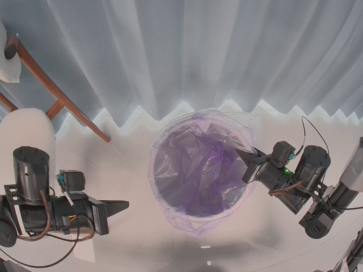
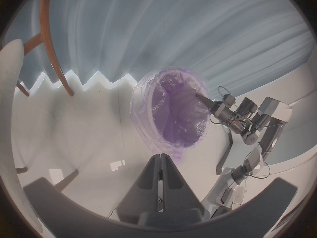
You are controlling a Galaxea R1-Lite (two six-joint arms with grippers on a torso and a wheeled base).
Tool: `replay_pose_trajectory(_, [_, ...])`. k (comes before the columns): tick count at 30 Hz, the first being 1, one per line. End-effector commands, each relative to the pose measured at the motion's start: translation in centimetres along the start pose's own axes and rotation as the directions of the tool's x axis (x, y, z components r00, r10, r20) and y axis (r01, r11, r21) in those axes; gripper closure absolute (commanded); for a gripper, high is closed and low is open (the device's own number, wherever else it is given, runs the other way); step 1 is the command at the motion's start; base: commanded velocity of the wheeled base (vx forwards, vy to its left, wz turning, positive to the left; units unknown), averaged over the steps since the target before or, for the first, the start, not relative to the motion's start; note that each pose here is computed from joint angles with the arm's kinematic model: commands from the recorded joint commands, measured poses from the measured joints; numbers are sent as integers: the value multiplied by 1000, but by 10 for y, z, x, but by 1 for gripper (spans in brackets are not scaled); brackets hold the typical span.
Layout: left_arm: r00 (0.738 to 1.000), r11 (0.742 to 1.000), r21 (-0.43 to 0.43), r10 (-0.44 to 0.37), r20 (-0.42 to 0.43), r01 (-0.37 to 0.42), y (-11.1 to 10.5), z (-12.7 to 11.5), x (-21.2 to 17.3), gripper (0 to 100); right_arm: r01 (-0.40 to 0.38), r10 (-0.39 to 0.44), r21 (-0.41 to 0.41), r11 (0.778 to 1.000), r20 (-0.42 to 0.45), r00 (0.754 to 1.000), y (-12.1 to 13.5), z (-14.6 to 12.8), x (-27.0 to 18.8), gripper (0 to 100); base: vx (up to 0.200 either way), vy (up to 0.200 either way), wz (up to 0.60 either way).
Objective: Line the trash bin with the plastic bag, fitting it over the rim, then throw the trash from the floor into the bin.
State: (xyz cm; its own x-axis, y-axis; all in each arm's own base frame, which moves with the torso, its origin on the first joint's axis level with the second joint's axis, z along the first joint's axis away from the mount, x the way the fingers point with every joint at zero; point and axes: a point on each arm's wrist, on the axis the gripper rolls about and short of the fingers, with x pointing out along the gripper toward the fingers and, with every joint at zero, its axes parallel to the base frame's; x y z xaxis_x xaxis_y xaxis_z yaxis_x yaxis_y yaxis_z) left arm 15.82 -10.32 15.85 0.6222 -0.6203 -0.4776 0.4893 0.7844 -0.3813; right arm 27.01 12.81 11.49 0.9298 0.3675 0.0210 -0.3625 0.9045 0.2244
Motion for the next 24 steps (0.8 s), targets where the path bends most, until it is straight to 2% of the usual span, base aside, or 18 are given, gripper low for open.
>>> replay_pose_trajectory(1, [994,998,-6,68,-82,-69,0,8,29,100,46,-49,-56,997,-60,997,-16,-30,13,100,0,0,0])
replay_pose_trajectory(2, [994,997,-5,76,-83,-77,0,10,29,0,47,-51,-58,997,-60,997,-17,-30,13,100,0,0,0])
replay_pose_trajectory(4, [990,994,-2,113,-80,-113,-1,15,32,0,52,-55,-58,997,-59,997,-18,-30,14,100,0,0,0])
replay_pose_trajectory(7, [989,992,3,123,-80,-123,-3,18,37,0,58,-61,-58,997,-58,996,-18,-30,14,100,0,0,0])
replay_pose_trajectory(10, [988,994,19,110,-111,-108,-10,14,46,0,64,-67,-59,996,-58,996,-18,-31,15,100,0,0,0])
replay_pose_trajectory(14, [974,993,42,114,-195,-108,-14,2,70,0,63,-66,-56,996,-52,996,-18,-30,15,100,0,0,0])
replay_pose_trajectory(21, [960,984,61,178,-216,-169,-16,7,103,0,59,-61,-56,997,-44,997,-16,-27,15,100,0,0,0])
replay_pose_trajectory(24, [943,973,31,231,-241,-231,-16,10,122,0,55,-57,-54,997,-32,998,-15,-24,14,100,0,0,0])
